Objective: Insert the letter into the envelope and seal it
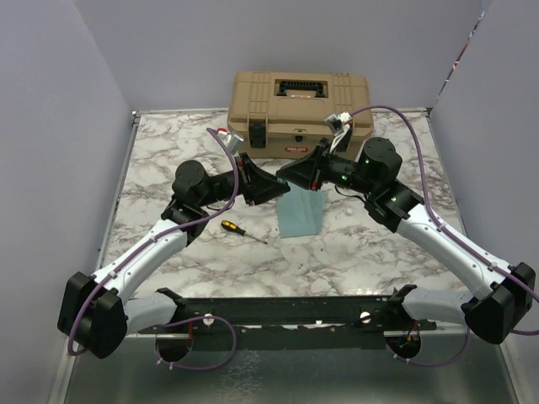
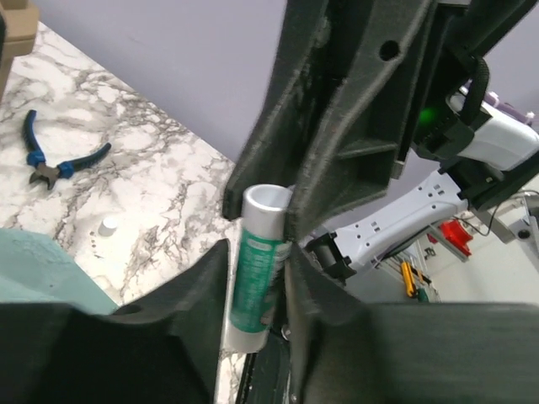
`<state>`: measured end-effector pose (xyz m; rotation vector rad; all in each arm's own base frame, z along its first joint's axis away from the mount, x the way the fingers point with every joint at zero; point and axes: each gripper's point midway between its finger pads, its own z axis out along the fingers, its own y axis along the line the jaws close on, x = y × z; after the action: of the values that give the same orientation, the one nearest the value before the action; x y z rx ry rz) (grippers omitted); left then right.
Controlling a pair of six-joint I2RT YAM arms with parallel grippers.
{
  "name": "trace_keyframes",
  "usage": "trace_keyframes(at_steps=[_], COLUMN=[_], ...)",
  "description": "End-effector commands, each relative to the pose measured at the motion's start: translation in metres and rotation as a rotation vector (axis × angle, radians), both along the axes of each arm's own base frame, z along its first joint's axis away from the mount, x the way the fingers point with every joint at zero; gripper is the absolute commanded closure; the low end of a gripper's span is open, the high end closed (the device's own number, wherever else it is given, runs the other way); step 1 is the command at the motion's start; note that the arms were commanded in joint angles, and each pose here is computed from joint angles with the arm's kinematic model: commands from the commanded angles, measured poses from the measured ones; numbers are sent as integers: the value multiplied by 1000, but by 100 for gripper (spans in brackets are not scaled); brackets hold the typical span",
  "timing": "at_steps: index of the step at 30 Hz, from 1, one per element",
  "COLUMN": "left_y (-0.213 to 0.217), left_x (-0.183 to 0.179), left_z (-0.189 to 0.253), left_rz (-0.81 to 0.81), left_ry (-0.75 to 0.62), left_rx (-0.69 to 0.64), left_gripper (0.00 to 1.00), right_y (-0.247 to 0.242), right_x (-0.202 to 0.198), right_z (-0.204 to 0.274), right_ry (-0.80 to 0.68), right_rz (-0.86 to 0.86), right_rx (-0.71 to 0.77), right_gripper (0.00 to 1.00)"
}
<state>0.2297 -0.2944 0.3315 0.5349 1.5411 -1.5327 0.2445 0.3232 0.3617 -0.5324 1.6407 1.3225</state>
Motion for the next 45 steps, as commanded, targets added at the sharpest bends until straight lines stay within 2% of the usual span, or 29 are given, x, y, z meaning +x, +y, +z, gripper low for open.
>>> trace_keyframes(at_steps=[1,3,7,8,12,15,20,24,28,33,36,41,45], left_y=[-3,-3,-2,-2,-1,2,5,4,3,3,4,4,5], left_x=[-8,-7,-11,-14,-32,-55,-73,-67,-61,-60,-61,-60,-60], left_z=[-7,-6,-4,-4,-2,-9,-28,-31,-36,-38,-39,-41,-41], left_rz=[-49,-40,-51,-66,-159,-291,-431,-435,-420,-404,-403,-399,-397], left_ry=[-7,-16,-47,-59,-107,-165,-209,-233,-218,-214,-223,-222,-226], left_rx=[3,0,3,6,20,56,131,172,202,209,211,219,222], left_gripper=[78,100,100,100,100,100,100,100,100,100,100,100,100], right_y=[-2,-1,0,0,-2,-7,-14,-14,-9,-5,-4,-6,-9], right_x=[-5,-4,-7,-8,-26,-31,-60,-68,-70,-65,-66,-68,-72], right_z=[23,20,7,3,-2,-5,-28,-32,-36,-44,-42,-36,-36], right_ry=[0,7,-45,-65,-135,-163,-244,-261,-233,-208,-207,-218,-206], right_rz=[-2,-2,35,58,199,268,495,574,636,628,628,615,619], right_rx=[96,89,-4,-44,-158,-251,-346,-349,-327,-326,-313,-308,-310], right_gripper=[99,99,99,94,47,36,33,33,38,54,55,49,56])
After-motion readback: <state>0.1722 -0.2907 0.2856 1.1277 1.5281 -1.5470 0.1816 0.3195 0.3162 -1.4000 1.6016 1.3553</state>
